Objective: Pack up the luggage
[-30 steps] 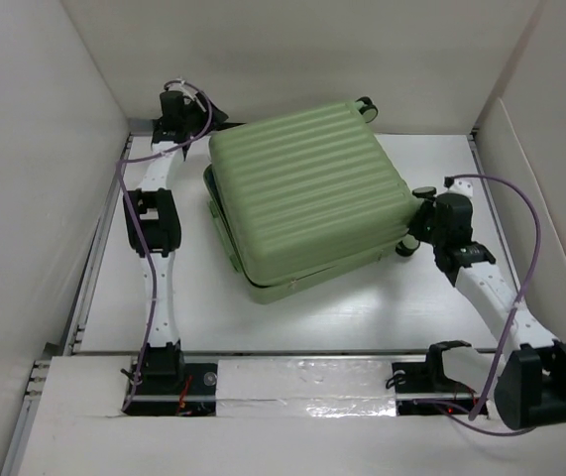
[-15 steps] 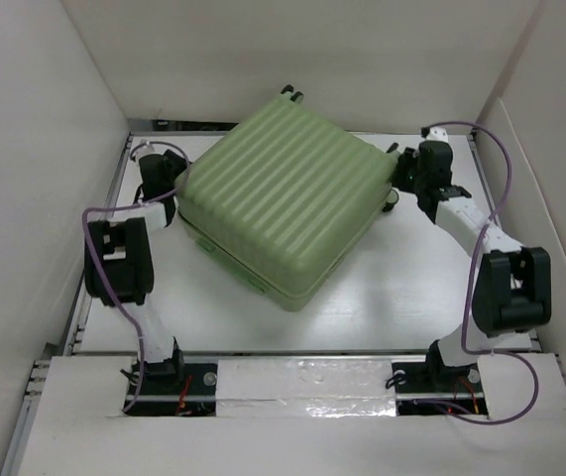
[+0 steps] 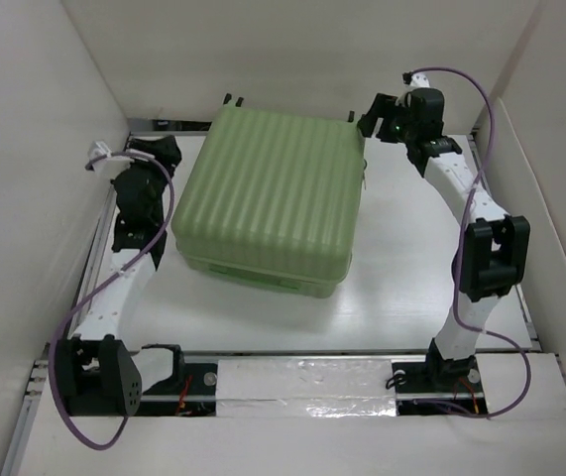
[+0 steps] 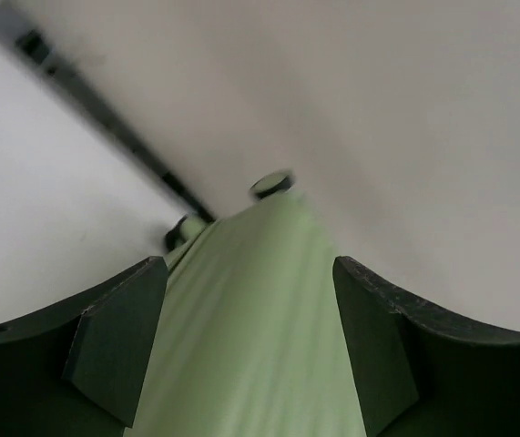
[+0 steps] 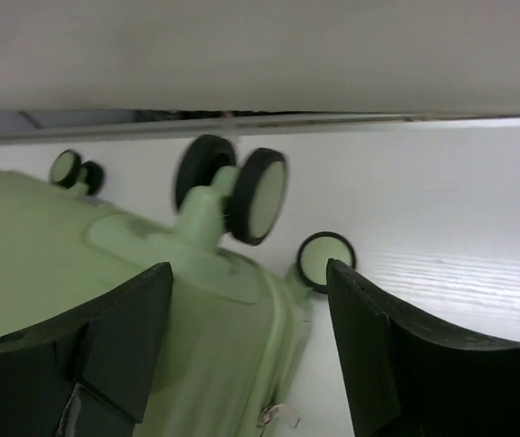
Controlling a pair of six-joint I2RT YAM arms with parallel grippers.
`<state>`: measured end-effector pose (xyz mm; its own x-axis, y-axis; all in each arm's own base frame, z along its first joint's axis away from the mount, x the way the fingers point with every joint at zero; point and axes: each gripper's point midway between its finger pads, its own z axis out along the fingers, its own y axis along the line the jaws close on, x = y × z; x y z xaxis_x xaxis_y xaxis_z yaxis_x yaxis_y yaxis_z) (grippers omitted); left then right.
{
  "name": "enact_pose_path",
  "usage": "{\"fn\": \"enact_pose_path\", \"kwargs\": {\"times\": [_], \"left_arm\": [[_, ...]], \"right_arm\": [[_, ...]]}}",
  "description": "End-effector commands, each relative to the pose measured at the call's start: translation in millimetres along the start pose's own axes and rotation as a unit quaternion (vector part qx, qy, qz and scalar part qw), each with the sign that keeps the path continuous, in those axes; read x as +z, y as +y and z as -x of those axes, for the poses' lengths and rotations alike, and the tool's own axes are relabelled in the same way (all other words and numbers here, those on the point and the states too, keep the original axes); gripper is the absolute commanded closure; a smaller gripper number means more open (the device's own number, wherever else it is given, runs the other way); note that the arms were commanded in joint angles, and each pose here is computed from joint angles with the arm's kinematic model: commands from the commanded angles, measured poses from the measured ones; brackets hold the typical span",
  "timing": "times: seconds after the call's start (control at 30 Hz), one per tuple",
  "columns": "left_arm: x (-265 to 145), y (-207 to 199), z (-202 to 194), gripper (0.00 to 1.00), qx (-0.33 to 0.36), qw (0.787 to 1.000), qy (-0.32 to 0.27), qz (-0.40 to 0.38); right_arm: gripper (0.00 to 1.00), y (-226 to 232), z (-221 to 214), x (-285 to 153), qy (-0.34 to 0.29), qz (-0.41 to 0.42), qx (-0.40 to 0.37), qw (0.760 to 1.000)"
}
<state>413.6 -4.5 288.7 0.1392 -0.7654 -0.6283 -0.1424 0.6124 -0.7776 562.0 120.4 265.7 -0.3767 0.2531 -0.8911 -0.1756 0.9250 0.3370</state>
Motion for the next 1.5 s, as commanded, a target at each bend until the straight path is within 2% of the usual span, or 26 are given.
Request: {"fn": "enact_pose_path", "kwargs": {"times": [0.0, 0.07, 0.13, 0.17, 0.2, 0.23, 0.3, 0.33, 0.4, 0.43, 0.53, 0.57, 0.63, 0.67, 0.7, 0.73, 0.8, 0.83, 0.87, 0.93, 0.97, 1.0, 1.1, 1.13, 1.3, 1.47], "left_arm": [[-14.1, -85.6, 70.3, 0.29, 0.007, 0.994, -0.069, -0.086], [-31.9, -130.9, 94.2, 0.32, 0.024, 0.986, -0.092, -0.136], [-56.3, -169.7, 98.0, 0.54, 0.024, 0.976, -0.09, -0.195], [-69.5, -189.5, 94.9, 0.63, 0.034, 0.968, -0.074, -0.238], [-80.3, -202.3, 89.2, 0.83, 0.035, 0.96, -0.058, -0.273], [-103.1, -223.1, 64.8, 0.92, 0.034, 0.933, 0.0, -0.357], [-128.4, -237.4, 33.0, 1.0, 0.026, 0.902, 0.059, -0.427], [-151.6, -250.4, 1.6, 1.0, 0.021, 0.882, 0.103, -0.46], [-166.1, -254.5, -34.7, 1.0, 0.06, 0.876, 0.12, -0.463], [-174.0, -256.6, -52.2, 1.0, 0.071, 0.876, 0.136, -0.458], [-232.7, -278.0, -89.1, 1.0, 0.077, 0.846, 0.166, -0.501], [-268.3, -275.4, -117.9, 1.0, 0.075, 0.834, 0.198, -0.509], [-292.8, -260.6, -148.5, 1.0, 0.125, 0.834, 0.206, -0.497], [-290.7, -238.0, -164.8, 1.0, 0.147, 0.856, 0.205, -0.452], [-315.5, -228.0, -177.3, 1.0, 0.152, 0.848, 0.225, -0.455], [-317.2, -215.7, -174.6, 1.0, 0.146, 0.855, 0.226, -0.443], [-319.7, -170.9, -197.6, 1.0, 0.127, 0.865, 0.275, -0.401], [-319.6, -152.2, -196.7, 1.0, 0.118, 0.869, 0.291, -0.381], [-314.9, -118.9, -209.9, 0.98, 0.101, 0.884, 0.314, -0.333], [-311.8, -87.2, -206.0, 0.9, 0.07, 0.896, 0.327, -0.292], [-310.5, -55.5, -219.2, 0.86, 0.079, 0.898, 0.338, -0.269], [-310.5, -31.5, -224.0, 0.77, 0.062, 0.903, 0.353, -0.239], [-308.5, -2.9, -230.8, 0.59, 0.033, 0.91, 0.367, -0.187], [-303.3, 11.0, -232.9, 0.57, 0.038, 0.916, 0.361, -0.169], [-289.1, 36.6, -241.8, 0.5, 0.025, 0.925, 0.361, -0.117], [-276.4, 39.2, -248.3, 0.39, 0.031, 0.923, 0.366, -0.116]], "right_arm": [[0.23, 67.7, 18.9, -30.2, 0.002, 0.113, 0.0, 0.994], [0.18, 69.5, 27.1, -55.3, -0.017, 0.125, 0.003, 0.992], [0.17, 70.2, 45.1, -90.8, -0.057, 0.132, 0.007, 0.99], [0.17, 66.6, 24.8, -96.0, -0.051, 0.137, 0.009, 0.989], [0.18, 63.6, 23.8, -107.1, -0.061, 0.139, 0.009, 0.988], [0.28, 65.6, 9.7, -129.0, -0.068, 0.15, 0.006, 0.986], [0.45, 68.6, -5.7, -150.6, -0.082, 0.168, 0.002, 0.982], [0.74, 70.8, -13.2, -161.6, -0.089, 0.178, 0.01, 0.98], [0.97, 77.2, -39.4, -191.5, -0.097, 0.22, 0.0, 0.971], [1.0, 80.2, -48.3, -201.2, -0.098, 0.234, -0.013, 0.967], [1.0, 80.0, -86.8, -228.4, -0.085, 0.255, -0.024, 0.963], [1.0, 79.6, -96.2, -233.4, -0.079, 0.259, -0.022, 0.962], [1.0, 78.8, -119.8, -246.2, -0.072, 0.273, -0.032, 0.959], [1.0, 78.7, -127.6, -249.8, -0.067, 0.277, -0.032, 0.958], [1.0, 75.8, -136.3, -251.6, -0.06, 0.274, -0.028, 0.959], [1.0, 71.1, -154.1, -254.3, -0.051, 0.272, -0.016, 0.961], [1.0, 73.6, -162.3, -258.0, -0.066, 0.291, -0.01, 0.954], [0.92, 73.4, -167.9, -258.8, -0.065, 0.295, 0.007, 0.953], [0.86, 70.7, -175.3, -257.0, -0.074, 0.298, 0.007, 0.952], [0.8, 72.3, -178.8, -257.1, -0.078, 0.309, 0.005, 0.948], [0.78, 70.5, -184.8, -252.2, -0.064, 0.309, -0.002, 0.949], [0.74, 69.0, -192.9, -247.8, -0.044, 0.309, 0.002, 0.95], [0.7, 74.0, -197.6, -244.8, -0.039, 0.318, 0.004, 0.947], [0.66, 69.1, -197.5, -240.5, -0.046, 0.304, 0.004, 0.952], [0.65, 69.2, -217.2, -228.2, -0.026, 0.298, -0.01, 0.954], [0.64, 77.3, -223.7, -214.2, -0.007, 0.311, -0.012, 0.95]]}}
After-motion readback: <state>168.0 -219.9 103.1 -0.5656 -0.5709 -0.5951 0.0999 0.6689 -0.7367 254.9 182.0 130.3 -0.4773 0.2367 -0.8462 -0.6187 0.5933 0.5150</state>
